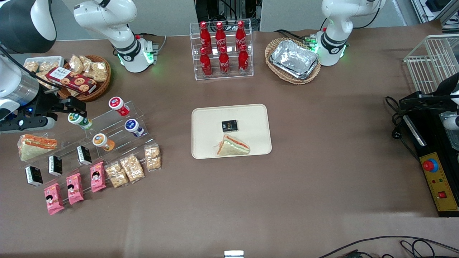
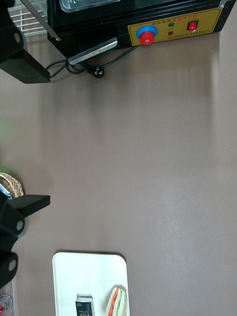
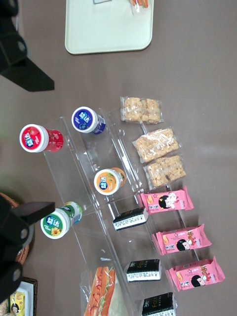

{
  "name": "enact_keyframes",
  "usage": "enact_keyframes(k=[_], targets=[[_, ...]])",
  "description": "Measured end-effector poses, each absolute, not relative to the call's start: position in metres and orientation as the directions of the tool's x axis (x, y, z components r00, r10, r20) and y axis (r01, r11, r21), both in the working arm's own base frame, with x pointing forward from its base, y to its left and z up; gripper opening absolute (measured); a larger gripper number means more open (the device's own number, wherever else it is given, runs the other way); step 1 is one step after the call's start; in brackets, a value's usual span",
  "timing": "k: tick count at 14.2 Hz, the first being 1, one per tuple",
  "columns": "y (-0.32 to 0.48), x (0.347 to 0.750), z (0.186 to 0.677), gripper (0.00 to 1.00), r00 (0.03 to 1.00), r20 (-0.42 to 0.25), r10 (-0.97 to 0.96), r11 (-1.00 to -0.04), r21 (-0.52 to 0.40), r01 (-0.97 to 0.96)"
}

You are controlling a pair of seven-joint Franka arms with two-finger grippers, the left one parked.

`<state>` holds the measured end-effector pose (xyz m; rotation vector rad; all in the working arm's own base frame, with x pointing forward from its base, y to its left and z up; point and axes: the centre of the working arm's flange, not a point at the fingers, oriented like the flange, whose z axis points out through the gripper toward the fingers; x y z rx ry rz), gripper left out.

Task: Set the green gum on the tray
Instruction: 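Move the right gripper over the acrylic rack toward the green gum bottle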

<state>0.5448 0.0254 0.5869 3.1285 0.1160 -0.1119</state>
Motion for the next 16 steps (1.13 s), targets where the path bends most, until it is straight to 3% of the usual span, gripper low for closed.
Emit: enact_keyframes(k=[11,16], targets=[[0.007,0.539,0.595,1.0,0.994,-0.066,0.091,-0.996,0.001,0.091],[-0.072,0.506,0.601,1.0,0.99,-0.058,0.125,-0.992,-0.022,0.124]])
